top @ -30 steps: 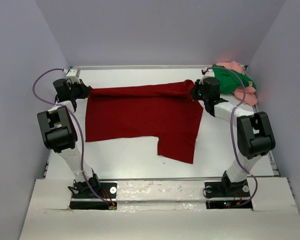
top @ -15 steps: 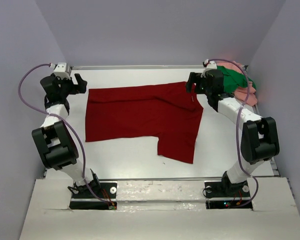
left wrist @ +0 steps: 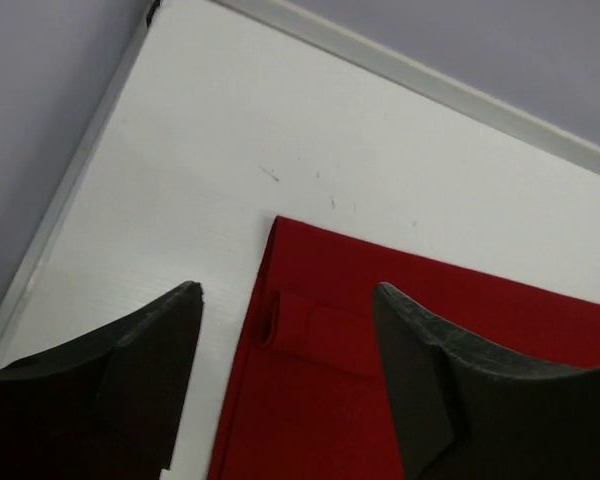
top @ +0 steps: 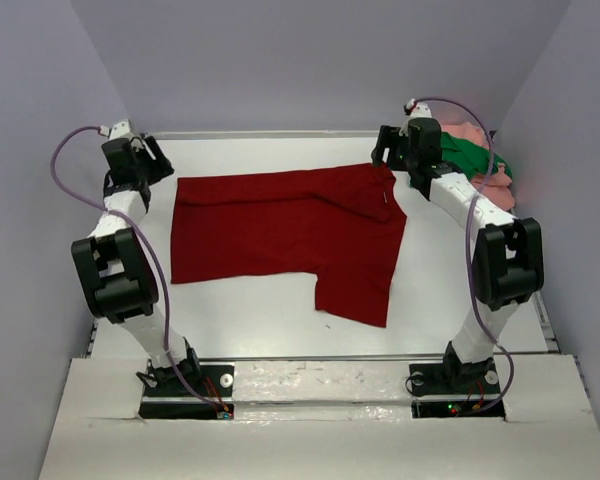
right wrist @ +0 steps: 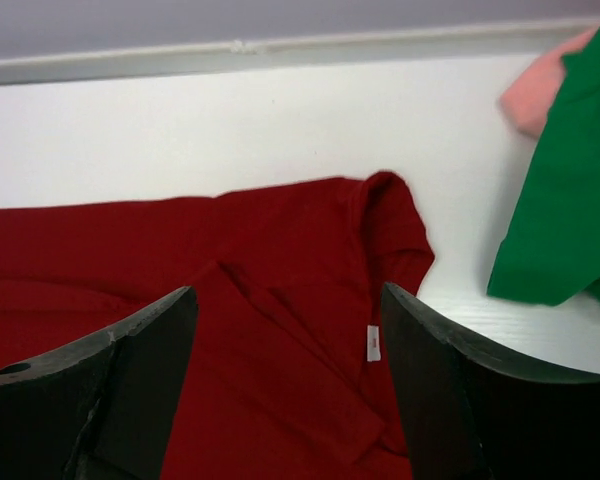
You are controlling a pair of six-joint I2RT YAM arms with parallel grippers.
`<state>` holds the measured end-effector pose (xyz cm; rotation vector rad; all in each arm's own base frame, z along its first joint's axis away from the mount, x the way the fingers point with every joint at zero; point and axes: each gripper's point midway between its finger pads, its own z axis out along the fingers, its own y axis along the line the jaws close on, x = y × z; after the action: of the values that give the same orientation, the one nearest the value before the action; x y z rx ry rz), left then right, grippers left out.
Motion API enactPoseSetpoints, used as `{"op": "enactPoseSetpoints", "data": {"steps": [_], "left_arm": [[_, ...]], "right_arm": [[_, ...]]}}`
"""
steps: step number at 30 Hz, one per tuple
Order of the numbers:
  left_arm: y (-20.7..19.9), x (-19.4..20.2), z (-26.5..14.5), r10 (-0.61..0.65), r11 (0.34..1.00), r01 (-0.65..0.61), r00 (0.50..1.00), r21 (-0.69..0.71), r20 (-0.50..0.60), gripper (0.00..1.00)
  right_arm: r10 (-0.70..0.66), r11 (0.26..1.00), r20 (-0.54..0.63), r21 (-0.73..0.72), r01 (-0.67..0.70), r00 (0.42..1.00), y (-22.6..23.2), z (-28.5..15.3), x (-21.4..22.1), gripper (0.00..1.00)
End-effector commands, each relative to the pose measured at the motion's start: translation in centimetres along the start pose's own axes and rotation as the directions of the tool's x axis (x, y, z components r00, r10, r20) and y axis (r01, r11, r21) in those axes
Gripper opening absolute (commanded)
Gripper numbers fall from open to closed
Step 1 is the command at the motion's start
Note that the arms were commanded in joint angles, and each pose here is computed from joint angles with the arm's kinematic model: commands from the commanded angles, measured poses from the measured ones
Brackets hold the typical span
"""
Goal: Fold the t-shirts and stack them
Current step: Fold the flattened tshirt in 1/3 of the way
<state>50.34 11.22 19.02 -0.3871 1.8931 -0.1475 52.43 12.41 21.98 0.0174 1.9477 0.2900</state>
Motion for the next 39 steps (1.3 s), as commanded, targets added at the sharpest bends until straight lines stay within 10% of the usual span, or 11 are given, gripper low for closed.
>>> {"op": "enactPoseSetpoints", "data": {"steps": [1, 7, 29, 39], "left_arm": [[-0.6, 1.6, 1.0, -0.045, 0.986, 0.035, 0.997, -0.164, -0.062, 0.76], [-2.5, 4.2, 4.6, -0.068, 0.975, 0.035, 0.987, -0.221, -0.145, 0.49], [0.9, 11.5, 7.3, 0.029, 0.931, -0.184, 0.897, -0.314, -0.440, 0.44], [0.4, 11.9, 6.9, 0.035, 0.945, -0.177, 0.891, -0.275, -0.453, 0.22]], "right_arm": [[0.059, 0.998, -0.071, 0.017, -0.058, 0.996, 0.3, 1.5, 1.4, 0.77], [0.056, 0.998, -0.106, -0.015, -0.058, 0.993, 0.8, 2.7, 2.4, 0.67], [0.032, 0.999, -0.153, -0.018, -0.035, 0.988, 0.4, 3.3, 4.7, 0.62], [0.034, 0.999, -0.158, -0.025, -0.038, 0.987, 0.4, 3.2, 5.1, 0.61]]}}
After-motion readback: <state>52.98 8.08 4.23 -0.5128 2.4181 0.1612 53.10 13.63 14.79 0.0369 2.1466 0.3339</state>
